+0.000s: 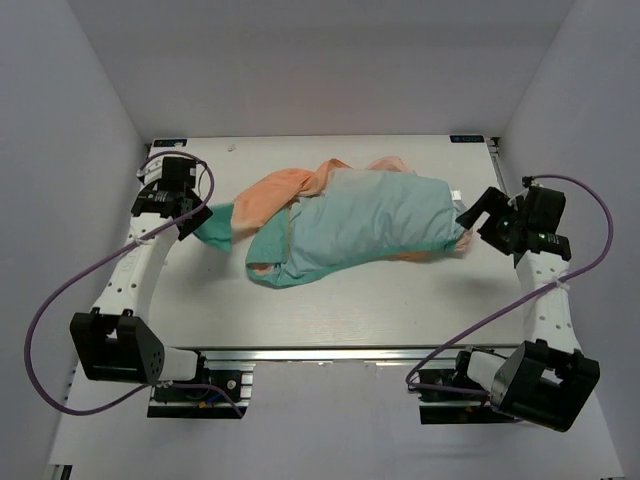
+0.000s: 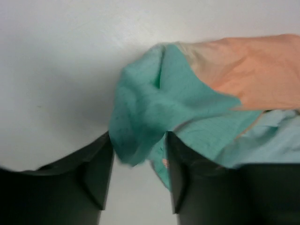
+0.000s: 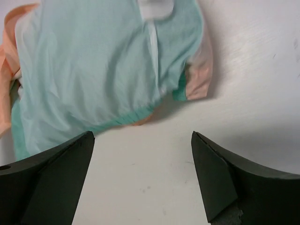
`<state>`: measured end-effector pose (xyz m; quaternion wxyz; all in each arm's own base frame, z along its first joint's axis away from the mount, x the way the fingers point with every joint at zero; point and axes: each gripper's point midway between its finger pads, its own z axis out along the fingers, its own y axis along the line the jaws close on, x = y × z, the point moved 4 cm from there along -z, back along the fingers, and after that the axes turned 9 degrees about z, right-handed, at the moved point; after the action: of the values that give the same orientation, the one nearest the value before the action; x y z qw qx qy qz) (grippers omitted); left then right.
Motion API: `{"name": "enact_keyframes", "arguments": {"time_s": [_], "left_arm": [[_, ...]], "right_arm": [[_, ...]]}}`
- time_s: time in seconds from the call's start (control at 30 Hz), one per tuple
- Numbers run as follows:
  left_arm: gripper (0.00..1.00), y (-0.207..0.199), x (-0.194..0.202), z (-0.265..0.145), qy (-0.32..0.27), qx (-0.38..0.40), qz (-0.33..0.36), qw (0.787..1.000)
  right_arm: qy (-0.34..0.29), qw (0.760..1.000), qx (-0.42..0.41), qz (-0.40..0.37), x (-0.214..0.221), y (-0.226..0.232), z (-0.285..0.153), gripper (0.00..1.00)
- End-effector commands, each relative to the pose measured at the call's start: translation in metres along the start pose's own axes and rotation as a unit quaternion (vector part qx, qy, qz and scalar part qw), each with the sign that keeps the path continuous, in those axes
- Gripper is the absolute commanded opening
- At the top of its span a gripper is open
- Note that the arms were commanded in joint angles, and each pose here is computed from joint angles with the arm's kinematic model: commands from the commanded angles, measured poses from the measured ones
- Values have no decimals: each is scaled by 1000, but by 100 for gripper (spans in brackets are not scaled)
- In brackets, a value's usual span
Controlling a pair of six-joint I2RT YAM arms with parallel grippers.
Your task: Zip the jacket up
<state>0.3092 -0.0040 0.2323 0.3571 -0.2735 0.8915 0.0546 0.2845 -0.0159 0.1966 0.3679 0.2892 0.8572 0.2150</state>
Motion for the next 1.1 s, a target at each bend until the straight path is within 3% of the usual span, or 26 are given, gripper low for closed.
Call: {"name": "enact_keyframes", "arguments": {"time_s": [0.0,0.07,0.2,0.4,0.57,0.73,0.9,1.07], "left_arm": [[64,15,-4,-8,4,-56,-22,998],[86,12,-2,2,25,-68,-17,997],[98,-4,4,7,61,-28,-11,998],[98,-33,53,14,140,101,23,985],[98,-69,113,17,179,117,123,969],[98,-78,154,49,236,51,162,957],[98,-78,164,63,254,30,165,953],[96,-73,167,65,255,16,167,952]], "right_arm": [[-73,993,-14,-96,-27,38,-31,89],[-72,991,-9,-116,-21,43,-31,89],[-35,985,-30,-168,4,64,-20,89],[37,976,-4,-214,43,77,13,89],[8,982,111,-156,39,42,38,89],[30,984,146,-95,34,9,48,89],[33,983,179,-34,19,-40,51,89],[54,977,207,-26,29,-59,64,89]]}}
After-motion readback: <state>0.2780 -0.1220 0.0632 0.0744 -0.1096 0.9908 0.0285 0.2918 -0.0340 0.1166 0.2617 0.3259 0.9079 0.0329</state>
